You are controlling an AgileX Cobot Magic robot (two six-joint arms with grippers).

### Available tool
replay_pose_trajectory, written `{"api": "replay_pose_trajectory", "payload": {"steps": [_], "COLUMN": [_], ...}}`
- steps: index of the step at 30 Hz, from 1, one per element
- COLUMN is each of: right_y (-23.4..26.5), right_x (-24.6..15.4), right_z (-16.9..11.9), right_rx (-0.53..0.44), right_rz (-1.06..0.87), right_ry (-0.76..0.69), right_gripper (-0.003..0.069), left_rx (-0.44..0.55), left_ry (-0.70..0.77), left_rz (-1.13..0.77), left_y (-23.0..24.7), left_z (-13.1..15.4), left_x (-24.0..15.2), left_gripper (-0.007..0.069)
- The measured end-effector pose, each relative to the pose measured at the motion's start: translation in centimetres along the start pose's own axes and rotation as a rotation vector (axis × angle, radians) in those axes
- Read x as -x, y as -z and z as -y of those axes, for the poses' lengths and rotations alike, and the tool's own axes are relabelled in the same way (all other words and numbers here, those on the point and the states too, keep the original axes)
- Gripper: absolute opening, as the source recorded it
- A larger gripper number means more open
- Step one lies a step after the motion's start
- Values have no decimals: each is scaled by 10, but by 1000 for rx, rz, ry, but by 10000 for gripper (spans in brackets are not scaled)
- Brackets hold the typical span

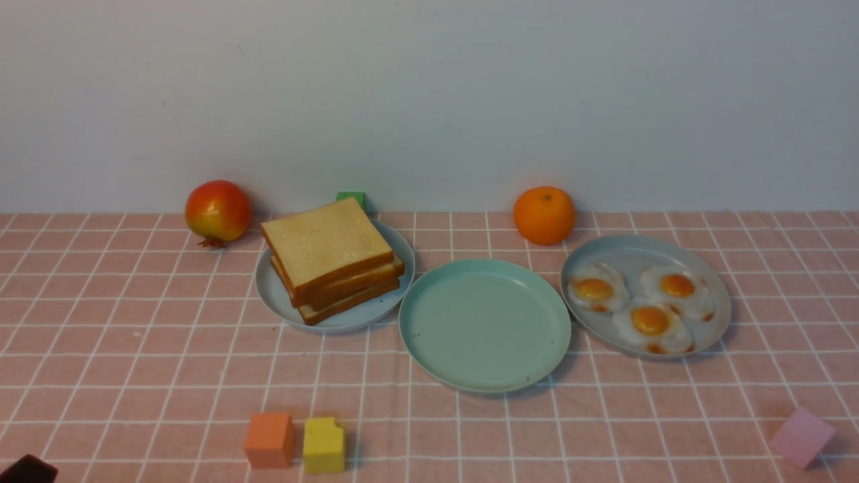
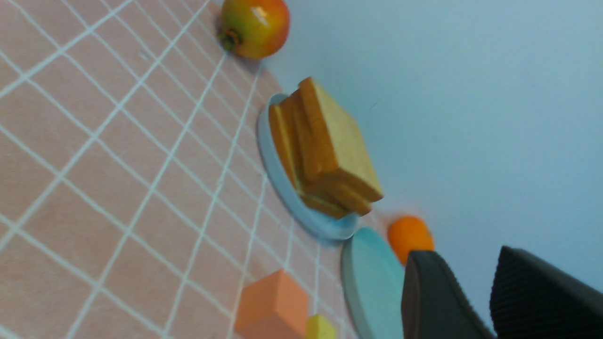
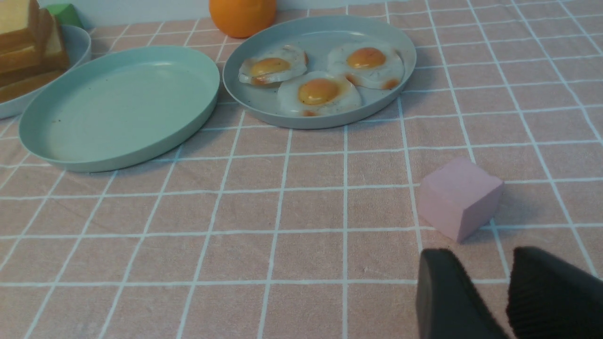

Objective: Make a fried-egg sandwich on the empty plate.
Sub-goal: Use the left arm to grab a slice of bread

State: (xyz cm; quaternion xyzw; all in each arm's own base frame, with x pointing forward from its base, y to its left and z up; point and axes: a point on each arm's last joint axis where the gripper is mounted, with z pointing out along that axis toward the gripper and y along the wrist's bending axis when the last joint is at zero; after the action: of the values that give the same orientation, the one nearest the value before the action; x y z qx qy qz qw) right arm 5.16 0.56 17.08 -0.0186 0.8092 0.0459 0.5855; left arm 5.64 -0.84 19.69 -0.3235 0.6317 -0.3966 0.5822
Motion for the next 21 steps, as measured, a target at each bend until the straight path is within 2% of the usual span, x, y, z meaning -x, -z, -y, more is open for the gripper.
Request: {"api": "replay_pose_trajectory", "payload": {"steps": [4,7,8,9,11,12,13,14,15,16,18,21], "right_y": [0,0,0,0,0,0,0,0,0,0,0,0], "right_x": [0,0,0,0,0,0,0,0,0,0,0,0], "right_z": [0,0,0,0,0,0,0,0,0,0,0,0], "right_rx": [0,0,0,0,0,0,0,0,0,0,0,0], "right_rz": [0,0,0,0,0,0,0,0,0,0,0,0], "right_ry": [0,0,0,0,0,0,0,0,0,0,0,0], "right_gripper": [239,239,239,239,239,239,239,239,239,239,239,239], "left_rx": [-38,-57,-64,-62,-9,38,47,66,106,164,205,206], "left_ry": [51,14,-87,-118,-328,-455,-455,-527,-562,-649,-674,-666], "left_rz": [36,6,-23,-26,-129,-226,-242,-301,-382,-541,-671,-767], "left_y": [1,5,7,7,1,-9,-10,-17,-26,-48,-74,-105], "left_z": [8,26,51,54,93,110,112,123,125,134,139,143], "left_x": [6,12,22,23,39,46,46,51,50,52,53,51], "left_gripper": [219,172,113,106,22,13,13,13,13,13,13,13]}}
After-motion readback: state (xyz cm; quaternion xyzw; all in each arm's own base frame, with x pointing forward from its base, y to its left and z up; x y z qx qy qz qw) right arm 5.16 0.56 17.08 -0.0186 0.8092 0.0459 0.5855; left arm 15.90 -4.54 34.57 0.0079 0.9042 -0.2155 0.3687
